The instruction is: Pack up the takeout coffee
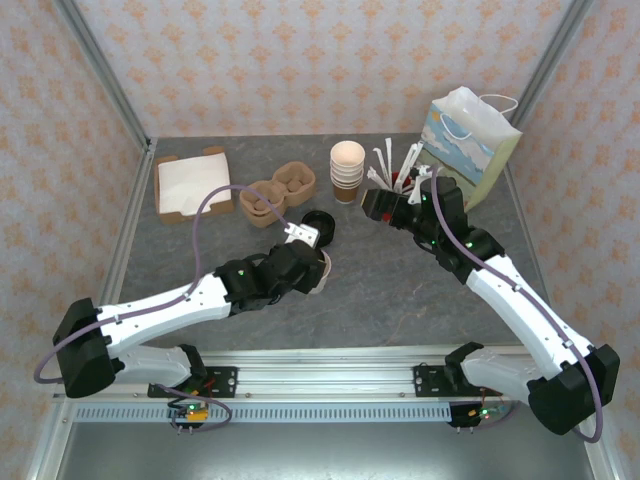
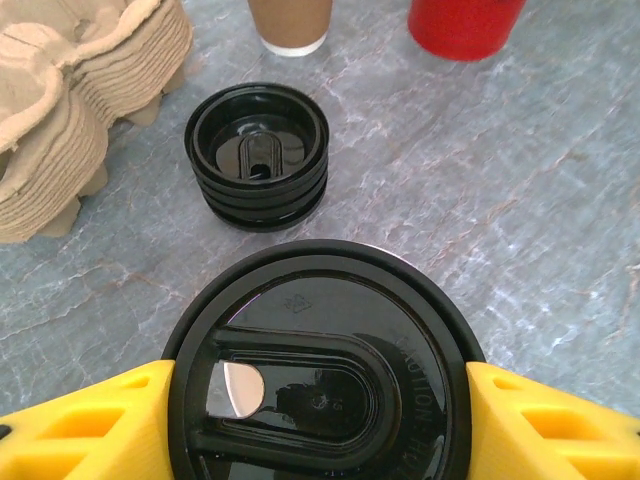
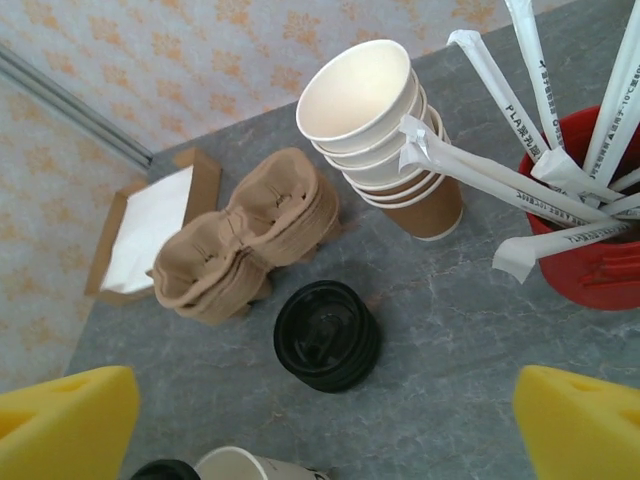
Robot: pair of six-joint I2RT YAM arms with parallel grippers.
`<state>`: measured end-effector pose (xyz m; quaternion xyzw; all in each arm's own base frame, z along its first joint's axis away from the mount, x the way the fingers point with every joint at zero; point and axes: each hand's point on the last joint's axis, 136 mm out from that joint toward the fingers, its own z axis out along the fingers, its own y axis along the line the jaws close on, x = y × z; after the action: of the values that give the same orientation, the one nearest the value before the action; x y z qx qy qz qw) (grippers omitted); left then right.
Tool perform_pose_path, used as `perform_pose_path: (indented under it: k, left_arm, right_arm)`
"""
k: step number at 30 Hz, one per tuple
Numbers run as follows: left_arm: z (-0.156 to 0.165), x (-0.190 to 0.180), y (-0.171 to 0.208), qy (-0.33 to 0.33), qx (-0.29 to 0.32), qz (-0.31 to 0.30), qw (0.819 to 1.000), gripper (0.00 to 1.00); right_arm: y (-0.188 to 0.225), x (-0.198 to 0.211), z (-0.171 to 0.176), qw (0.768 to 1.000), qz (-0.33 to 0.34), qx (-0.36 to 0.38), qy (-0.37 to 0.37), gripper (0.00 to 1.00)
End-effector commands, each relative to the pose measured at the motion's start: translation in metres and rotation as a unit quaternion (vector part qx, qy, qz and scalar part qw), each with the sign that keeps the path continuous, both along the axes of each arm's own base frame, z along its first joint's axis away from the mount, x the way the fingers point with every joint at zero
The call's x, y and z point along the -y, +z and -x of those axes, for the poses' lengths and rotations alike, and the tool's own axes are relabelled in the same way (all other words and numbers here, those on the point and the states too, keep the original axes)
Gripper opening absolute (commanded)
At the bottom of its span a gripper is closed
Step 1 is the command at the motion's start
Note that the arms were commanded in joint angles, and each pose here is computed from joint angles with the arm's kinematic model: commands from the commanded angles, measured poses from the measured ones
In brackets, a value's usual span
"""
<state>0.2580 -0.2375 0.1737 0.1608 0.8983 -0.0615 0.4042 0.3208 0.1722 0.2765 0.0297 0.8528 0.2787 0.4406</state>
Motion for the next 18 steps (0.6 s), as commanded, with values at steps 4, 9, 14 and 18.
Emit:
perform_pose_path:
  k: [4,9,14,18]
  left_arm:
    - [-0.009,-0.004,-0.001,0.011,0.027,-0.036,0.999,0.6]
    - [-0.012,0.003,-0.004,0.003,0.025,-0.032,0.999,0.6]
    - [-0.011,0.01,-0.012,-0.001,0.015,-0.02,1.0,0.6]
    - [-0.012,0.016,-0.015,-0.003,0.009,-0.008,1.0,0.61]
  right_arm:
    - [-0.013,0.003,0.001,1.0,0.025,-0.013,0.004,0.99]
    - [-0.022,0.003,0.001,0.999,0.032,-0.028,0.004,0.99]
    - [-0.029,0.006,0.0,0.998,0.04,-0.04,-0.003,0.99]
    - [-0.034,0.003,0.001,0.998,0.038,-0.049,0.004,0.99]
